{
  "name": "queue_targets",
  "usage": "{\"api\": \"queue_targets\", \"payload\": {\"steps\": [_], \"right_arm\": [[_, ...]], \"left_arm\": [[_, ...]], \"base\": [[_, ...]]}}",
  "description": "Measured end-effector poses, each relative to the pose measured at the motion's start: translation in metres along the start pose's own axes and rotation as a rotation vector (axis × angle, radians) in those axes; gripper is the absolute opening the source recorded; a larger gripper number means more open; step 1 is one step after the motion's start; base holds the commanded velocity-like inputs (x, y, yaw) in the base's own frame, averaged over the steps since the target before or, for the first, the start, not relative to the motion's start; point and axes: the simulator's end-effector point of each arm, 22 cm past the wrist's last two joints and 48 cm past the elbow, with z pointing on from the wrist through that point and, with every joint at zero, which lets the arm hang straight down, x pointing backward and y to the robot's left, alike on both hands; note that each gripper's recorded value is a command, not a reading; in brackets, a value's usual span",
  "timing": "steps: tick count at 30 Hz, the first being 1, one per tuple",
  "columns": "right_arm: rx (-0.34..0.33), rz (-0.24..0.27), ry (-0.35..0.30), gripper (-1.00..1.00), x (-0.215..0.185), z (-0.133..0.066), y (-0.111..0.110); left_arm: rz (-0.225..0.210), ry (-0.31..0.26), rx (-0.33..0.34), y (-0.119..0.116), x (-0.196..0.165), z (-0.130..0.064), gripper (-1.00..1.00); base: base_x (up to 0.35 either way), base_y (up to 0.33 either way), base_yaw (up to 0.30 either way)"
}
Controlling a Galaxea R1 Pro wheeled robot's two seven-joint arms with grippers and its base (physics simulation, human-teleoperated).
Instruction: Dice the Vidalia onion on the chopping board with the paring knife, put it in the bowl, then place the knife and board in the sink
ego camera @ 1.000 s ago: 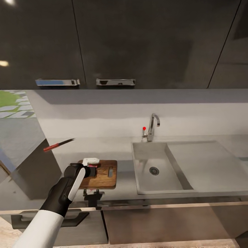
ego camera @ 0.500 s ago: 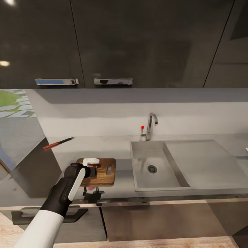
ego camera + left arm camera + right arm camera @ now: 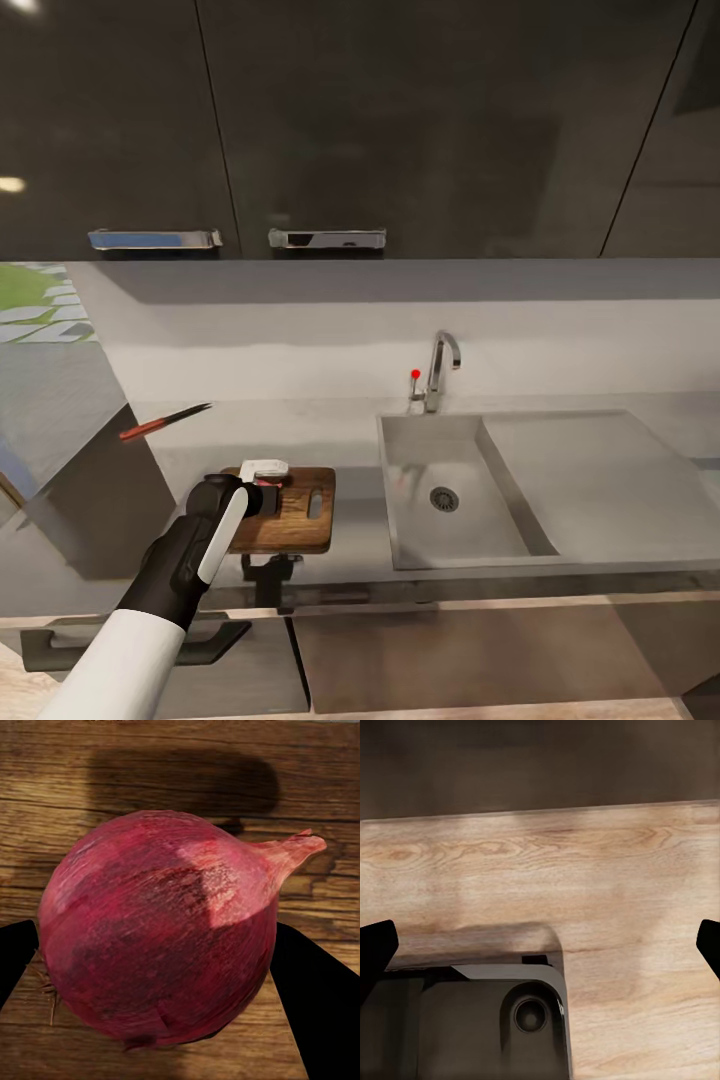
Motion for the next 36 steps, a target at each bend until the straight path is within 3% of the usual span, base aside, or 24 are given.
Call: {"api": "queue_targets", "payload": {"steps": [26, 27, 36], "right_arm": [[-0.001, -0.001, 0.000, 1.00, 0.0000, 0.0000, 0.0001], [-0.001, -0.001, 0.000, 1.00, 0.0000, 0.0000, 0.0001], [-0.001, -0.001, 0.000, 1.00, 0.0000, 0.0000, 0.0001]], "left_arm": [[0.000, 0.001, 0.000, 0.0001, 0.0004, 0.0003, -1.00], [0.000, 0.001, 0.000, 0.0000, 0.0003, 0.0002, 1.00], [0.000, 0.000, 0.000, -0.0001, -0.0001, 0.0000, 1.00]], "base": [[0.016, 0.000, 0.000], [0.000, 0.000, 0.000], [0.000, 0.000, 0.000]]}}
